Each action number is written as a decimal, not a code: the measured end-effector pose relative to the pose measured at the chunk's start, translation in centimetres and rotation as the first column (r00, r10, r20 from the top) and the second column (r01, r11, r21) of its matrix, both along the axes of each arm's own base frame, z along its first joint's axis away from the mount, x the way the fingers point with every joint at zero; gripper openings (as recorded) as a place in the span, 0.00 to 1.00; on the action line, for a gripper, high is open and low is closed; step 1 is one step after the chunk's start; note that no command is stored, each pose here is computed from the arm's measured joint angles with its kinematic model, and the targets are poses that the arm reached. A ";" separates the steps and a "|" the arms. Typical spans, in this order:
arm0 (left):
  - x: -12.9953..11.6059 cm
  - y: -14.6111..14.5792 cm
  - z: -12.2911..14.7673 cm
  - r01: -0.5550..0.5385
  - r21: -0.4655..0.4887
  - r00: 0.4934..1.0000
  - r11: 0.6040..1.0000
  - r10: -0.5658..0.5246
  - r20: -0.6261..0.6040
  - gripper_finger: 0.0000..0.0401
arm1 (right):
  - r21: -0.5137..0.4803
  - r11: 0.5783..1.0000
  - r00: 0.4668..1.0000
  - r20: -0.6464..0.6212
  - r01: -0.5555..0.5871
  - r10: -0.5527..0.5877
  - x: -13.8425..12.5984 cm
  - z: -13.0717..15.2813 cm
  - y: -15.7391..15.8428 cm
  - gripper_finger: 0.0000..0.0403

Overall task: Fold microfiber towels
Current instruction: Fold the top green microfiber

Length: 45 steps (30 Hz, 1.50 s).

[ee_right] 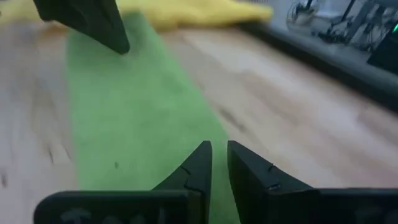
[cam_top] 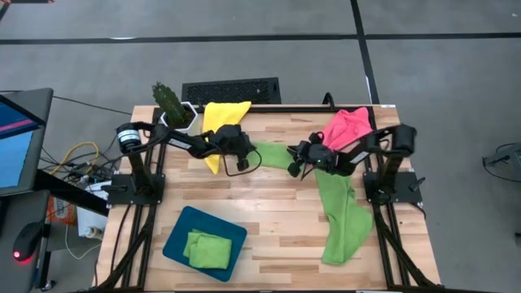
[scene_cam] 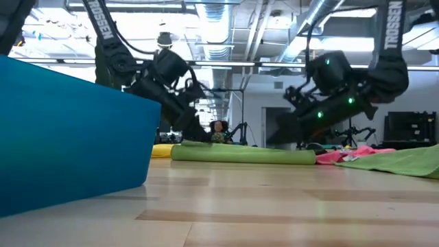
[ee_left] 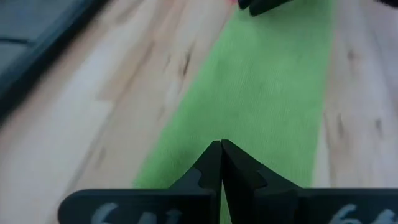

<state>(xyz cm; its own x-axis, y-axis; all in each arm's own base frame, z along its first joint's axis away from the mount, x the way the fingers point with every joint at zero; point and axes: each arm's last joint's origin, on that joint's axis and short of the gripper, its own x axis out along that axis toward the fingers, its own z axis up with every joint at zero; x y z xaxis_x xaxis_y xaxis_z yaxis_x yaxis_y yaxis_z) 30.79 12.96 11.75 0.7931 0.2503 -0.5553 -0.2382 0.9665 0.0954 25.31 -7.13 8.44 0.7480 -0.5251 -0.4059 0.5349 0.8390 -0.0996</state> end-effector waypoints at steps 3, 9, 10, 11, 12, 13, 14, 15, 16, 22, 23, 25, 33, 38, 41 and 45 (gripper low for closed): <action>0.0 0.1 -1.6 -0.040 -0.021 0.998 0.999 0.039 -0.043 0.00 | 0.031 0.999 0.999 -0.036 0.010 -0.009 0.1 -1.4 0.0 0.19; 0.2 0.0 -3.0 -0.062 -0.065 0.996 0.996 0.058 -0.063 0.00 | 0.065 0.998 0.998 -0.052 0.027 -0.024 0.0 -2.6 0.2 0.19; 0.2 0.0 -3.0 -0.061 -0.068 0.996 0.996 0.057 -0.065 0.00 | 0.065 0.998 0.998 -0.052 0.027 -0.024 0.0 -2.6 0.2 0.19; 0.2 -0.1 -3.0 -0.061 -0.068 0.996 0.996 0.057 -0.067 0.00 | 0.063 0.998 0.998 -0.051 0.026 -0.023 0.0 -2.5 0.2 0.19; 0.2 -0.1 -2.9 -0.065 -0.071 0.996 0.995 0.061 -0.066 0.00 | 0.060 0.998 0.998 -0.051 0.025 -0.022 0.0 -2.4 0.2 0.19; 0.2 -0.1 -2.7 -0.069 -0.077 0.996 0.995 0.064 -0.065 0.00 | 0.056 0.998 0.999 -0.049 0.020 -0.017 0.0 -2.2 0.2 0.19; 0.1 -0.2 -2.6 -0.072 -0.083 0.996 0.994 0.066 -0.065 0.00 | 0.051 0.999 0.999 -0.040 0.016 -0.014 0.0 -1.9 0.2 0.19; 0.1 -0.3 -2.3 -0.076 -0.091 0.996 0.993 0.070 -0.062 0.00 | 0.040 0.999 1.000 -0.020 0.011 -0.010 0.1 -1.4 0.2 0.19; -0.1 -0.4 -1.8 -0.078 -0.102 0.996 0.992 0.072 -0.059 0.00 | 0.028 1.000 1.000 0.011 0.002 -0.003 0.3 -0.9 0.2 0.19; 0.1 -1.0 2.0 -0.058 -0.042 0.996 0.997 0.060 0.060 0.00 | -0.021 1.000 0.982 0.187 -0.023 0.026 1.2 1.2 0.6 0.19; 0.1 -1.0 2.1 -0.056 -0.018 0.996 0.998 0.057 0.063 0.00 | -0.027 0.999 0.980 0.199 -0.027 0.032 1.6 1.2 0.6 0.19; 0.2 -0.9 2.0 -0.072 0.013 0.996 0.997 0.071 0.058 0.00 | -0.028 0.999 0.979 0.200 -0.028 0.033 2.3 1.0 0.5 0.19; 0.2 0.1 -2.0 -0.157 -0.021 0.987 0.987 0.157 -0.029 0.00 | -0.017 1.000 0.987 0.156 -0.026 0.028 5.7 -1.8 -0.3 0.19; 0.3 0.2 -2.9 -0.177 -0.045 0.983 0.983 0.175 -0.048 0.00 | 0.023 1.000 0.995 0.096 -0.013 0.011 5.8 -3.5 -0.4 0.19; 0.3 0.0 -2.9 -0.171 -0.046 0.984 0.984 0.169 -0.053 0.00 | 0.041 0.999 0.995 0.099 -0.005 0.001 5.8 -3.7 -0.4 0.19; 0.1 -0.1 -2.2 -0.170 -0.049 0.984 0.984 0.167 -0.055 0.00 | 0.032 0.999 0.995 0.100 -0.010 0.007 5.8 -3.1 -0.3 0.19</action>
<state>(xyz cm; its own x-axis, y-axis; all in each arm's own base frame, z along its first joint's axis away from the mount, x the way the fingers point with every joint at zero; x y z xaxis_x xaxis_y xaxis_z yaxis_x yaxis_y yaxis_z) 30.88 12.90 9.52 0.7125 0.3468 -0.6100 -0.3941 0.9170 0.0611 31.09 -7.44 5.32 0.7901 -0.5061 -0.3457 0.5334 0.8457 -0.0189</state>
